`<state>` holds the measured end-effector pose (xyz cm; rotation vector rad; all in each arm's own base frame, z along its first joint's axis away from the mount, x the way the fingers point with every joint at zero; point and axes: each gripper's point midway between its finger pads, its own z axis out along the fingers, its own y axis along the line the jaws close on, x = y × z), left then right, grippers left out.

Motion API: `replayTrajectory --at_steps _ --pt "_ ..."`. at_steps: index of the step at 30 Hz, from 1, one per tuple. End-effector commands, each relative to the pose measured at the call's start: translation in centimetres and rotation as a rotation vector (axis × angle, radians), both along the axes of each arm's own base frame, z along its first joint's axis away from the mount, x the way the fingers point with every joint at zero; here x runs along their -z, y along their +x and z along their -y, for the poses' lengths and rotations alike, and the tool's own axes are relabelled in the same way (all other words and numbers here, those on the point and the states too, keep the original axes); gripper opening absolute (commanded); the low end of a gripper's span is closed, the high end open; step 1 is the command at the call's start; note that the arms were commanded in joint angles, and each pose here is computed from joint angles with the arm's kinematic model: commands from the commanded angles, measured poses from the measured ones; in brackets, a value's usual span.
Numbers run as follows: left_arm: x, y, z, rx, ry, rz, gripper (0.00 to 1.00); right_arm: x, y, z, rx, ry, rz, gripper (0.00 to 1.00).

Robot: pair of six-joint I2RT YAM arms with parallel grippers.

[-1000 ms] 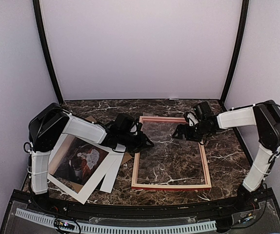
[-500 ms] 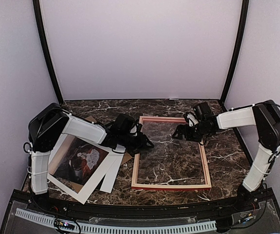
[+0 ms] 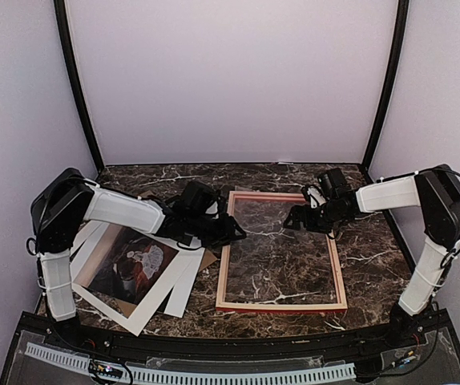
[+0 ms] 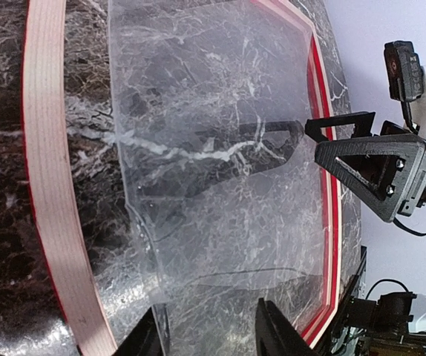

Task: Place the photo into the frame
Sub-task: Place the glass panel in the frame body.

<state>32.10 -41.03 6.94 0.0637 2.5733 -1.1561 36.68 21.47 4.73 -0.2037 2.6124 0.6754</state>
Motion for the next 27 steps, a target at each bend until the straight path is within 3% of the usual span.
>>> replayTrajectory --at_steps 1,21,27 --pt "-2.0 -0.1 -1.2 -0.011 0.039 0.077 0.42 1.4 -0.5 0.4 0.002 -0.039 -0.029 0.96" --pt "-2.8 2.7 -4.7 -0.092 0.188 0.201 0.46 -0.4 0.0 0.2 -0.013 -0.036 0.007 0.96" --pt "-2.9 3.8 -6.2 -0.082 0.255 0.231 0.66 -3.7 0.4 2.2 0.038 -0.104 0.093 0.98"
